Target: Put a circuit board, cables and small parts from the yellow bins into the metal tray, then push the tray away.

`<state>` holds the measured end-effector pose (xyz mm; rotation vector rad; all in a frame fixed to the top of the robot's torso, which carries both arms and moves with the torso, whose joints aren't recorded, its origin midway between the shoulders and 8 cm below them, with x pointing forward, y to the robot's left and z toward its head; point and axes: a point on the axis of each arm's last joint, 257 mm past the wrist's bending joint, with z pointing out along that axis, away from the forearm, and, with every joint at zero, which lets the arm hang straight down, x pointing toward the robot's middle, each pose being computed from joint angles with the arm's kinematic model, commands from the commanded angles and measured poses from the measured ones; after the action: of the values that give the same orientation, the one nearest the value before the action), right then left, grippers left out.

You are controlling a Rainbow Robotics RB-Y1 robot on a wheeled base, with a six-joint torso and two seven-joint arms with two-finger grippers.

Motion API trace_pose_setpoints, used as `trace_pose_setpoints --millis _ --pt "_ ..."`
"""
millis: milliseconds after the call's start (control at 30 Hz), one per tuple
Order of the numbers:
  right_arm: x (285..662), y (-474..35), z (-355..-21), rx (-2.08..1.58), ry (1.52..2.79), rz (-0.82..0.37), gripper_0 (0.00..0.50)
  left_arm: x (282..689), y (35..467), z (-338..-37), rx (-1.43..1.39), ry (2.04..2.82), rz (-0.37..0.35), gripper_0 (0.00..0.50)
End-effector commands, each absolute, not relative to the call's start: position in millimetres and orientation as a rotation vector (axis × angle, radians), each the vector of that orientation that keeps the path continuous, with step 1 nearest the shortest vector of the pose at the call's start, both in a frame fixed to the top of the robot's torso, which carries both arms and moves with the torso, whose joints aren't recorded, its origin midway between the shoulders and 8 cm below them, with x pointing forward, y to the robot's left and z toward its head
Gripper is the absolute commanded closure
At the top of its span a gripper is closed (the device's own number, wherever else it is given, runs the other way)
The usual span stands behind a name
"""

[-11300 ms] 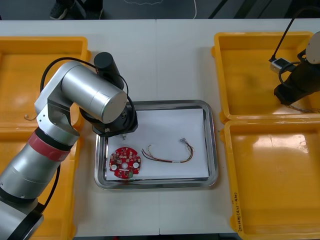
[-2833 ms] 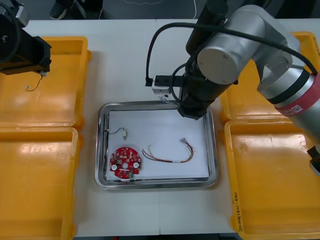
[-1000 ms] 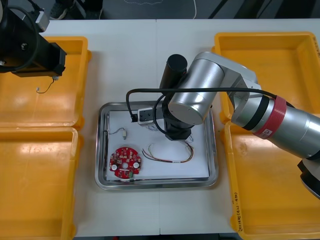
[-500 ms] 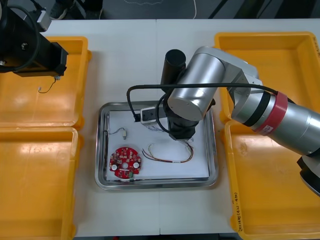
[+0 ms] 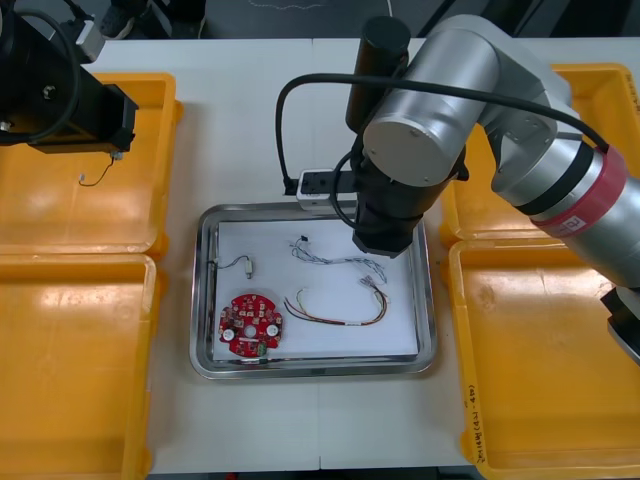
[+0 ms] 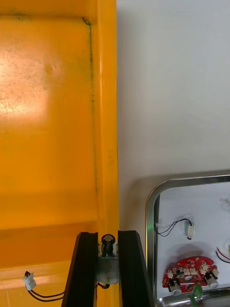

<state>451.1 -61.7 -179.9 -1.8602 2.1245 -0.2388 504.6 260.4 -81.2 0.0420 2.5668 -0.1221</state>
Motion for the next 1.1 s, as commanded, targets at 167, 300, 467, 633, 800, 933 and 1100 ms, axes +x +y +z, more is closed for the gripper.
trace_pose_setpoints --millis 167,300,467,633,800,933,1100 --pt "449 -83 -133 -1.621 2.23 -0.181 0.0 501 239 -66 0.016 2.529 -0.178 0.5" --pt "441 -99 -129 -1.512 2.316 -0.112 0.0 500 236 -65 0.022 2.527 -0.188 0.5" --pt "432 -130 -128 -1.381 2.43 -0.085 0.0 497 228 -64 0.043 2.524 -0.195 0.5" --pt "423 -154 -125 -1.255 2.506 -0.002 0.0 492 216 -66 0.043 2.521 -0.196 0.5" --pt "418 -177 -122 -1.176 2.51 0.022 0.0 483 196 -72 0.011 2.534 -0.209 0.5" --pt "414 -197 -123 -1.11 2.518 0.003 0.0 475 177 -81 -0.03 2.55 -0.235 0.5" --pt "409 -225 -129 -1.028 2.563 0.005 0.0 471 151 -85 -0.106 2.553 -0.318 0.5"
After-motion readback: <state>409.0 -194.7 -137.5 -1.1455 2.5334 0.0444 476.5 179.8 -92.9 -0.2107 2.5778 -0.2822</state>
